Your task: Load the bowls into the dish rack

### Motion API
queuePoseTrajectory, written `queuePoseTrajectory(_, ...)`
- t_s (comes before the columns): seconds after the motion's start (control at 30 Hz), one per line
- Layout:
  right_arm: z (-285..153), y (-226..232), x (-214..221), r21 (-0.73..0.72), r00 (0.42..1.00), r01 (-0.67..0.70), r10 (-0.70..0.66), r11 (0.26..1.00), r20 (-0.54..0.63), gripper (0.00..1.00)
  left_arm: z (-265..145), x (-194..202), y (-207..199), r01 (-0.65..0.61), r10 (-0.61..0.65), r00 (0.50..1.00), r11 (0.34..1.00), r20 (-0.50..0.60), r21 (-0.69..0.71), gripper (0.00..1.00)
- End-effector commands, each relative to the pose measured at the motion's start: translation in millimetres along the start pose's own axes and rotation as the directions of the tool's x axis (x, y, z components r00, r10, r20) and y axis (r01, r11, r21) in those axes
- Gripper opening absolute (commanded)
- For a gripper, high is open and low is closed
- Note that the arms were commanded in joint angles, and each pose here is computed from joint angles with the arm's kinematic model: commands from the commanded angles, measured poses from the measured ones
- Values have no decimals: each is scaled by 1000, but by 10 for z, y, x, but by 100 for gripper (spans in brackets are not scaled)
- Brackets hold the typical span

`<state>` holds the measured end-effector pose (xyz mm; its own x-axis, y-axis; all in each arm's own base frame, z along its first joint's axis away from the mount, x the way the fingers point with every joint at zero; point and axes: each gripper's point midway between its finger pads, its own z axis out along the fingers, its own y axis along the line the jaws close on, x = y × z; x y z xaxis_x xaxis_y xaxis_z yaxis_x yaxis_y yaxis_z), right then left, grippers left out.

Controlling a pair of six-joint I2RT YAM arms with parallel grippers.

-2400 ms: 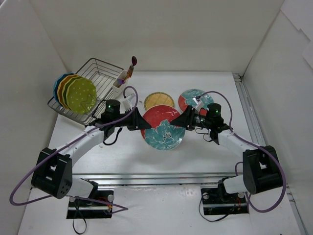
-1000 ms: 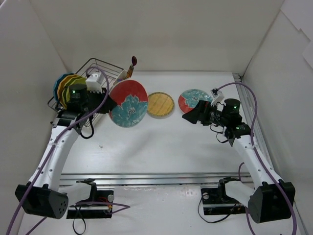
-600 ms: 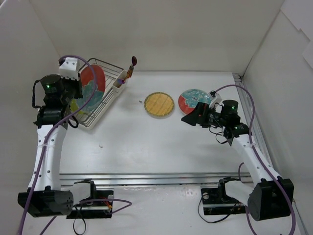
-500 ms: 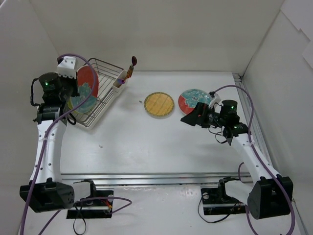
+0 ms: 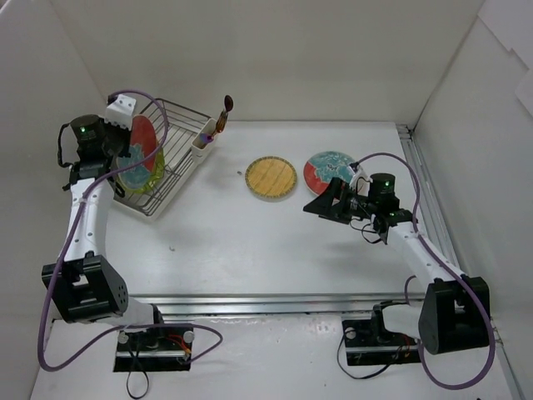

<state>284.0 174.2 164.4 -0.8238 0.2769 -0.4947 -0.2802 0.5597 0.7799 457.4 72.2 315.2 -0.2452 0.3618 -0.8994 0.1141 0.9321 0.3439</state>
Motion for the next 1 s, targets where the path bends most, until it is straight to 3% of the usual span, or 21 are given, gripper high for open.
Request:
queuePoseTrajectory(0.0,8,109,-140,-58,998,48,-46,997,38,97,-428,-1414,538,-195,257,892,961,371,-198,0)
queuePoseTrajectory(0.1,29,97,-121,-64,999,37,-35,997,26,97,-308,-1352,596,-233,293,893,951,342,-204,0)
queuePoseTrajectory(0.43,41,24,-121,-37,999,30,-29,999,23,97,-430,-1577,549,-252,289,866,957,409,-145,0)
queuePoseTrajectory(0.97,77,-21,-80,-42,1000,23,-23,999,17,97,-185,-1125,336,-293,293,888,955,354,-57,0)
